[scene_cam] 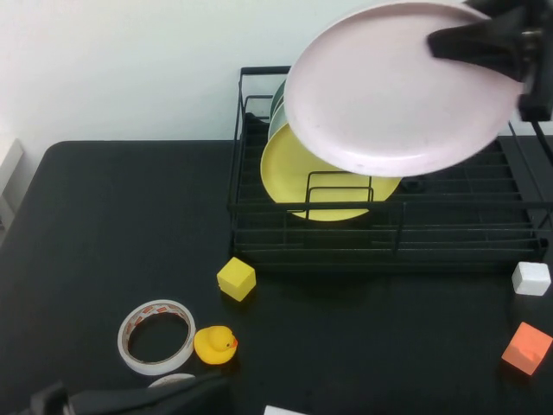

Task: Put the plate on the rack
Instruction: Place the plate on the rack

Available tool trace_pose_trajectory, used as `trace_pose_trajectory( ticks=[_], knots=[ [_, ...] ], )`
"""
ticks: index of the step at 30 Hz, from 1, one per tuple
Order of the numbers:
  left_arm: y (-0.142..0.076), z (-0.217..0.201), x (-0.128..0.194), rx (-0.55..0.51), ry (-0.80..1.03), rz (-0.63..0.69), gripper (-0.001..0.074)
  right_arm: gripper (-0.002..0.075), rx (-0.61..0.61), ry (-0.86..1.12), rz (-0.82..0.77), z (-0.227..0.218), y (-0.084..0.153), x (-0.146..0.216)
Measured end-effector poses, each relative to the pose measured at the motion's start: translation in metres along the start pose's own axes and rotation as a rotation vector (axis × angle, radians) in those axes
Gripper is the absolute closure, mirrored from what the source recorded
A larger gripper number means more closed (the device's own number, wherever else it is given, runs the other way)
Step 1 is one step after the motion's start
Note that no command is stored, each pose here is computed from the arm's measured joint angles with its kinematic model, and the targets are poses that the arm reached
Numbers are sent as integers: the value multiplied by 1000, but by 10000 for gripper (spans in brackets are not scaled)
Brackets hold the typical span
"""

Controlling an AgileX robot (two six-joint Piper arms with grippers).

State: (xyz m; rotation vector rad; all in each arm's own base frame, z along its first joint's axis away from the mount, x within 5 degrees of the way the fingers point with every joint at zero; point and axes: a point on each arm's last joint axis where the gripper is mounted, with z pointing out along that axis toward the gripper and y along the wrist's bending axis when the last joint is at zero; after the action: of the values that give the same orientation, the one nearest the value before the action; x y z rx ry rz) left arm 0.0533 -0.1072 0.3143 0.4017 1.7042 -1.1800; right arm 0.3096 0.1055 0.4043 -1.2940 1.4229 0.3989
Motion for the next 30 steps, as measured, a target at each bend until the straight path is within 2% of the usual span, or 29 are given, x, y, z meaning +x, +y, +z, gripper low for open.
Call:
trace_pose_trajectory(
  ticks=[7,13,19,30],
  knots=[
    [13,-8,17,18,-10,-86,735,601,-64,40,-83,34,-27,7],
    [36,-8,35,-94,-27,-154,735,601,-139,41,-95,62,-52,19],
    [52,-10,45,-180,-51,-144,735,601,-225,68,-47,92,-66,48],
    [62,-12,48,-247,-90,-128,735,601,-196,104,-26,113,-76,73]
  ],
)
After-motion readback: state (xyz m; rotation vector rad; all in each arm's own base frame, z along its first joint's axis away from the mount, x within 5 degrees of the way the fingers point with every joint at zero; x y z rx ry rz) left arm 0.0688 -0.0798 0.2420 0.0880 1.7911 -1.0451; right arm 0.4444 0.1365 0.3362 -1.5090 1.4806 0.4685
